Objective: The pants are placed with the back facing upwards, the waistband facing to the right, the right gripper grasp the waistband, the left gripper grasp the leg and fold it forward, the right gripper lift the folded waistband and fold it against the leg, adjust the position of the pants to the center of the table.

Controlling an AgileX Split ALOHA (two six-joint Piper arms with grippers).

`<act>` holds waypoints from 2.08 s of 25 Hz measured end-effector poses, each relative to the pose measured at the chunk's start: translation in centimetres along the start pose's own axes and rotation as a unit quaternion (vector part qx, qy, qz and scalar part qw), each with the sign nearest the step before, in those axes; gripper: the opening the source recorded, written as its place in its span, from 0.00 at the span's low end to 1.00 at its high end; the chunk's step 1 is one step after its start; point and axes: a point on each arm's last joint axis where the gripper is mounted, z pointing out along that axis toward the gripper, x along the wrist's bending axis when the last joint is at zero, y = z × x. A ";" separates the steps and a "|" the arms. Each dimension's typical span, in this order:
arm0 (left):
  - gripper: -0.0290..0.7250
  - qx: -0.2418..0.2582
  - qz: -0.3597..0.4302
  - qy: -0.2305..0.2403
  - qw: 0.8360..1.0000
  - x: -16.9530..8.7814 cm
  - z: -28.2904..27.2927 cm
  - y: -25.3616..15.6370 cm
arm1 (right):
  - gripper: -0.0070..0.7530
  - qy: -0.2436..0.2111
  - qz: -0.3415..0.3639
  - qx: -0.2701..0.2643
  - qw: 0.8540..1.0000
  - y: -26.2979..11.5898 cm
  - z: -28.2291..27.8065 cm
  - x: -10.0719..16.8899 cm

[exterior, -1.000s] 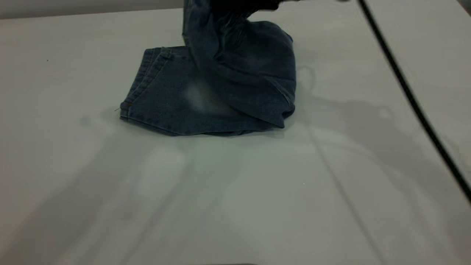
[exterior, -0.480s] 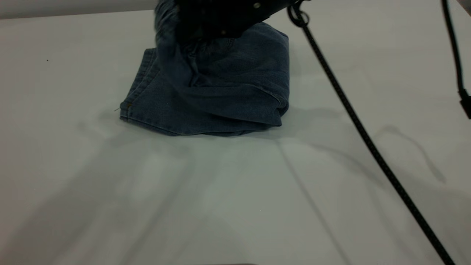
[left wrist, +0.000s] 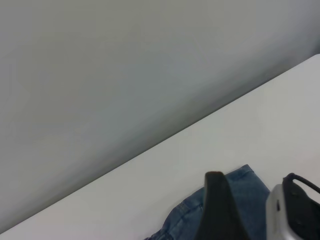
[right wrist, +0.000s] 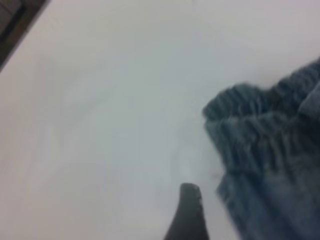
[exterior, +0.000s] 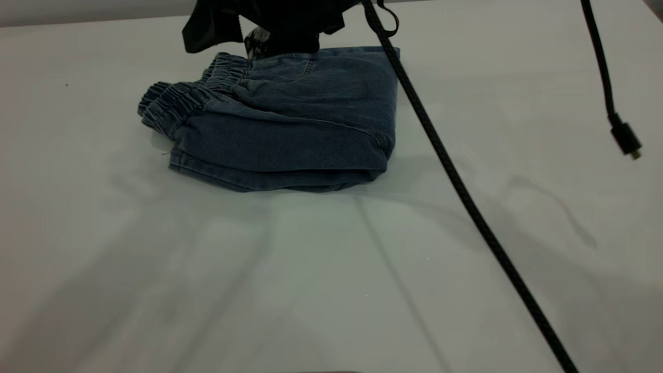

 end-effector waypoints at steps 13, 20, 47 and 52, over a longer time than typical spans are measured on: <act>0.63 0.003 -0.005 -0.001 1.000 0.0 0.0 -0.1 | 0.59 -0.137 0.204 0.133 0.960 4.4 1.3 1.0; 0.63 0.004 -0.007 -0.001 1.000 0.0 0.0 -0.1 | 0.59 -0.160 0.350 0.107 0.917 2.4 5.6 -1.5; 0.63 0.011 -0.007 -0.002 1.000 0.0 0.0 -0.2 | 0.59 -0.235 0.301 0.251 0.890 -0.8 5.7 -2.1; 0.63 0.011 -0.007 -0.002 1.000 0.0 -0.4 -0.1 | 0.59 -0.220 0.201 0.208 0.931 4.5 1.5 1.8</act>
